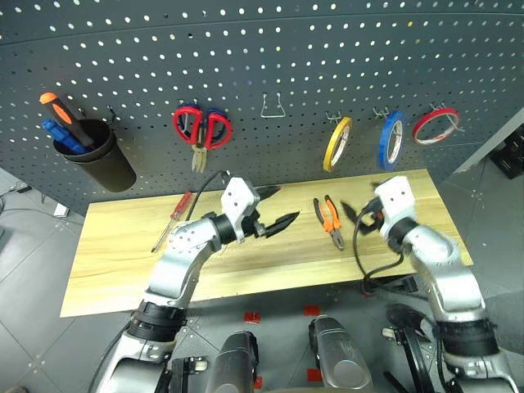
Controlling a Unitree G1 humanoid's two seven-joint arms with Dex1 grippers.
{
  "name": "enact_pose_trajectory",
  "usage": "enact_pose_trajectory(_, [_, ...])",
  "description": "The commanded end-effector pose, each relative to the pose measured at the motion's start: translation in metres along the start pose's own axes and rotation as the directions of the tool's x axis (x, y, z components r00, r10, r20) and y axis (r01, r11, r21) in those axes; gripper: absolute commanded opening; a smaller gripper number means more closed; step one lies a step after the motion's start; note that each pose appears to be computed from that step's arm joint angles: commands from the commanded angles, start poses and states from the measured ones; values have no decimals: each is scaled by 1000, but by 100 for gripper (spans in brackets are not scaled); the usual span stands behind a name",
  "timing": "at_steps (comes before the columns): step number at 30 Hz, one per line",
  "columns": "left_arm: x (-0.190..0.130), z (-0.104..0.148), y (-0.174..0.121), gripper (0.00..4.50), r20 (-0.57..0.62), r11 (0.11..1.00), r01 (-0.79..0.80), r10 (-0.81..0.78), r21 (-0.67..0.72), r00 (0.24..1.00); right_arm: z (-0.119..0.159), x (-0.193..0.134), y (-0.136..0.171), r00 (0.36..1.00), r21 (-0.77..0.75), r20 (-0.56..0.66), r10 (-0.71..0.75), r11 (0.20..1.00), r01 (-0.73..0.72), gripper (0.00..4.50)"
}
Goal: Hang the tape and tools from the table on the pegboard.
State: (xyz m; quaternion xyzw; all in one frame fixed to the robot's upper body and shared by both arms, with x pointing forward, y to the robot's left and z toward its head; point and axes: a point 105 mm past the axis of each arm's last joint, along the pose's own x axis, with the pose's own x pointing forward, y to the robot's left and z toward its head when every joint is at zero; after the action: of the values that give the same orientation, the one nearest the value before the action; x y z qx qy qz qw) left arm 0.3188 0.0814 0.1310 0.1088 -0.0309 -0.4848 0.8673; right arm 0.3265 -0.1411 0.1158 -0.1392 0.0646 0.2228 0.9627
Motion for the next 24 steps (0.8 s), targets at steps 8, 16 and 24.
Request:
enact_pose_trajectory(8, [-52,-46,5,375,-281,988,113,-79,107,956,-22,18,30,966,198,-259,-5,979,58,449])
enact_pose_trajectory(16, [-63,-36,25,375,-256,998,60,-54,15,965,-37,59,10,925,141,-365,-109,975,170,449])
enact_pose_trajectory(24, [-61,-32,30,375,-248,998,56,-53,4,967,-52,91,15,901,192,-427,-80,965,176,449])
